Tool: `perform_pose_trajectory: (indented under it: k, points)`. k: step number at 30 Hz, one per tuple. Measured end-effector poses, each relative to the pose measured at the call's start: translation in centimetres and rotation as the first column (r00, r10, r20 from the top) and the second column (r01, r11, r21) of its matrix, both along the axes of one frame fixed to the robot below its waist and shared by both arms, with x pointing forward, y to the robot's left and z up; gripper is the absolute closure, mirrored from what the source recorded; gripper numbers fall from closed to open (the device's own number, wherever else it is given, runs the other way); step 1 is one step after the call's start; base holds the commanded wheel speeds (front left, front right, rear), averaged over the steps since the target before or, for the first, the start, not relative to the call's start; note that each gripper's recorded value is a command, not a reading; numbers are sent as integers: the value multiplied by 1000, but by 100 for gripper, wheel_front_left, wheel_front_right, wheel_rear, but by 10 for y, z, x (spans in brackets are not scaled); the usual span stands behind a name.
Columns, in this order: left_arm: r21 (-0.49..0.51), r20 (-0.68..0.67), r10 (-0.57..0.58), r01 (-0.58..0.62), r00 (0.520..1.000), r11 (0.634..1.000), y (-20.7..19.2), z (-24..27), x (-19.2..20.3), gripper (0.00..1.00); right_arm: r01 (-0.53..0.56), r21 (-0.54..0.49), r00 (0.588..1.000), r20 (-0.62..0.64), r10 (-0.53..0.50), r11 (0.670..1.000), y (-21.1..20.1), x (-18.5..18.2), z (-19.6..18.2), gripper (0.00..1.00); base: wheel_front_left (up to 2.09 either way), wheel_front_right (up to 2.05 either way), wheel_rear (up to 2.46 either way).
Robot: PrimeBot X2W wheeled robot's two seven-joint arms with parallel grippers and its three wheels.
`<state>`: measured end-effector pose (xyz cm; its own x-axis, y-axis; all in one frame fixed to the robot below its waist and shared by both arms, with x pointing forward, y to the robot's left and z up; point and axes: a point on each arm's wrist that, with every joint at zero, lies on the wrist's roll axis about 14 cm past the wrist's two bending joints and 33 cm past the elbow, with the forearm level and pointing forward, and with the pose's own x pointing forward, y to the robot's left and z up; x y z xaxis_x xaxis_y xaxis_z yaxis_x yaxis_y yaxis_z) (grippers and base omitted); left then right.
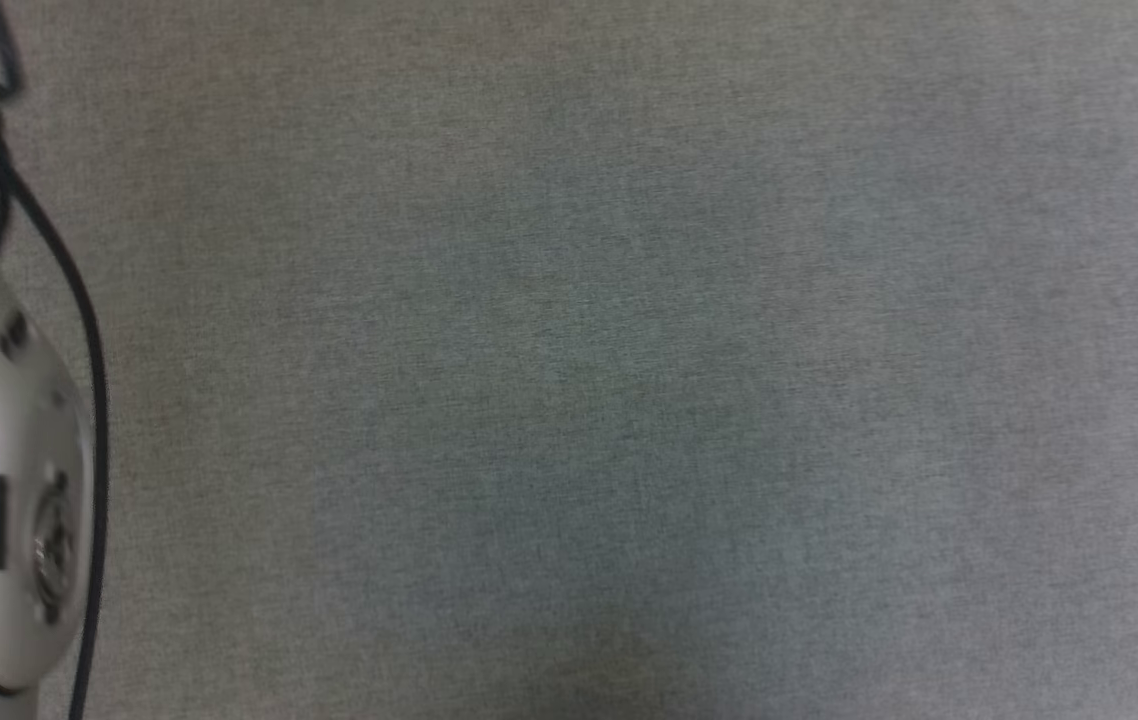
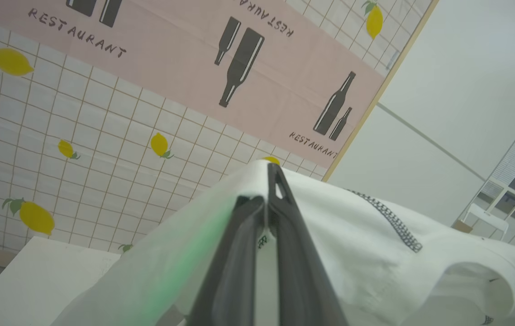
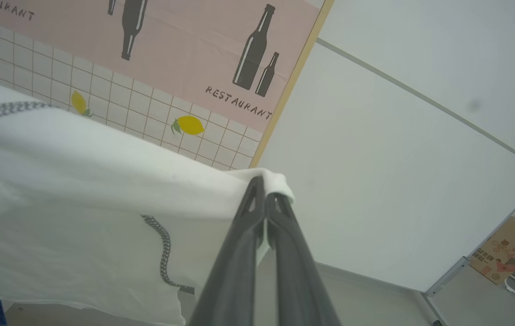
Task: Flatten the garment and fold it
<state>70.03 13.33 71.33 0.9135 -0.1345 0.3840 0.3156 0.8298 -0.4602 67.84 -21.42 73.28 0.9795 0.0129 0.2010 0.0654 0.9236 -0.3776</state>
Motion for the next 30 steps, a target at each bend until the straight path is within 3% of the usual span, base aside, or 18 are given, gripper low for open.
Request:
perform_pose_trajectory:
  k: [4,7,13,19,23,30]
  points:
    - [100,-184,-33,52,982,994,-6,-82,2,100,-37,41,986,-164,43,998,7,8,-72,100,0,0,0]
    - [173,-335,-39,103,941,980,-4,-145,-14,100,-61,92,949,-304,87,994,13,-5,-132,100,0,0,0]
    - [239,-591,-63,249,804,939,-5,-247,-83,100,-31,203,828,-543,138,979,8,-68,-226,100,0,0,0]
    - [147,-756,-117,341,644,929,-12,-302,-176,100,23,276,714,-677,177,961,4,-153,-276,100,0,0,0]
    - [72,-816,-149,356,558,932,-15,-318,-235,100,86,304,680,-714,167,949,-6,-208,-288,100,0,0,0]
    - [1,-858,-162,316,488,949,-14,-319,-309,100,210,345,637,-758,139,915,-11,-284,-297,100,0,0,0]
